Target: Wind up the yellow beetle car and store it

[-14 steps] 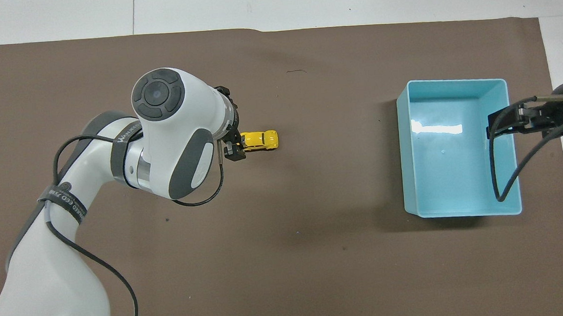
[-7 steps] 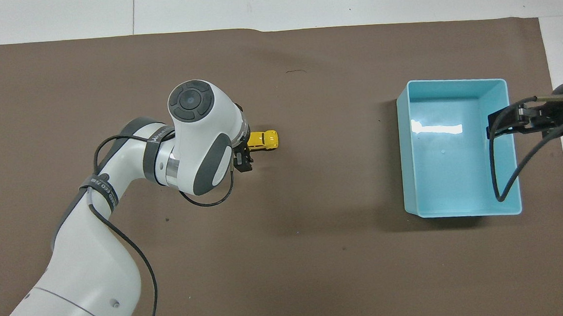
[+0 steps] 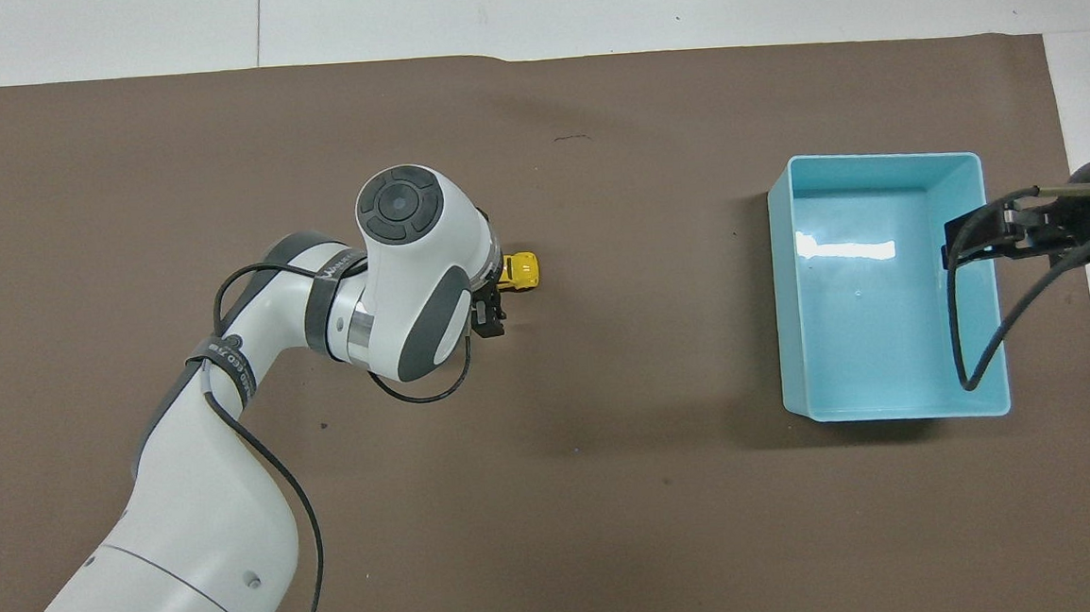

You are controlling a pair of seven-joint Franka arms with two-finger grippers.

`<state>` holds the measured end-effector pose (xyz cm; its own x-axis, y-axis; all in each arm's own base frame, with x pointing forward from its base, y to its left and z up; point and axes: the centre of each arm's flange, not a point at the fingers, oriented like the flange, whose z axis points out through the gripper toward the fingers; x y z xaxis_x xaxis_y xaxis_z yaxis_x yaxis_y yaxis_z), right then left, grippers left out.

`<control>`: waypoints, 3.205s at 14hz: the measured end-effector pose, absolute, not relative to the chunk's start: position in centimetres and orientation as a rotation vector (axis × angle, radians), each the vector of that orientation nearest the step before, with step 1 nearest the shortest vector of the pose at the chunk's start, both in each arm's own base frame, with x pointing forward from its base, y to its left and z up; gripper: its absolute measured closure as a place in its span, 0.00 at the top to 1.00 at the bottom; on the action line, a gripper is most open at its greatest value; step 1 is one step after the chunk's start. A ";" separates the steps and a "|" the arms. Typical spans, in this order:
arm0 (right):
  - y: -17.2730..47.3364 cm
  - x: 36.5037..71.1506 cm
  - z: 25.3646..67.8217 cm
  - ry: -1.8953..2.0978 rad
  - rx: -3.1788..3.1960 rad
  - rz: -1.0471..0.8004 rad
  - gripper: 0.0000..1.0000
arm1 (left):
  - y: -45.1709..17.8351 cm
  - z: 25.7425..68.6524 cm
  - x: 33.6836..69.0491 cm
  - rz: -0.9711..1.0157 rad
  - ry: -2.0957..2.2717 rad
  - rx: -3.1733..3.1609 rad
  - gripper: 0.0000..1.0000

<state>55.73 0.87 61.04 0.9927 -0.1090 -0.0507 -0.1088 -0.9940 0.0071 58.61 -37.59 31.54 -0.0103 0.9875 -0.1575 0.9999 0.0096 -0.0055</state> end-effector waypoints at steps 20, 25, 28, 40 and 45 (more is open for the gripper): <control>0.8 55.7 61.0 -0.174 3.131 -0.080 1.00 | -29.2 32.0 61.6 -0.163 2.176 2.130 0.41; 0.7 55.7 61.0 -0.174 3.131 -0.080 1.00 | -25.0 32.1 62.4 -0.168 2.190 2.135 0.41; 0.7 55.7 61.0 -0.174 3.131 -0.080 1.00 | -24.9 32.0 62.4 -0.167 2.189 2.137 0.41; 0.7 55.7 61.0 -0.174 3.131 -0.080 1.00 | -21.7 36.3 63.1 -0.170 2.242 2.118 1.00; 0.7 55.7 61.0 -0.174 3.131 -0.085 1.00 | -21.4 36.5 63.4 -0.158 2.238 2.105 1.00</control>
<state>55.69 0.75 61.02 0.9924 -0.1111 -0.0535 -0.1109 -0.9938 0.0075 63.39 -21.45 36.52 -0.0624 0.9911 -0.1178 0.9978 0.0593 -0.0297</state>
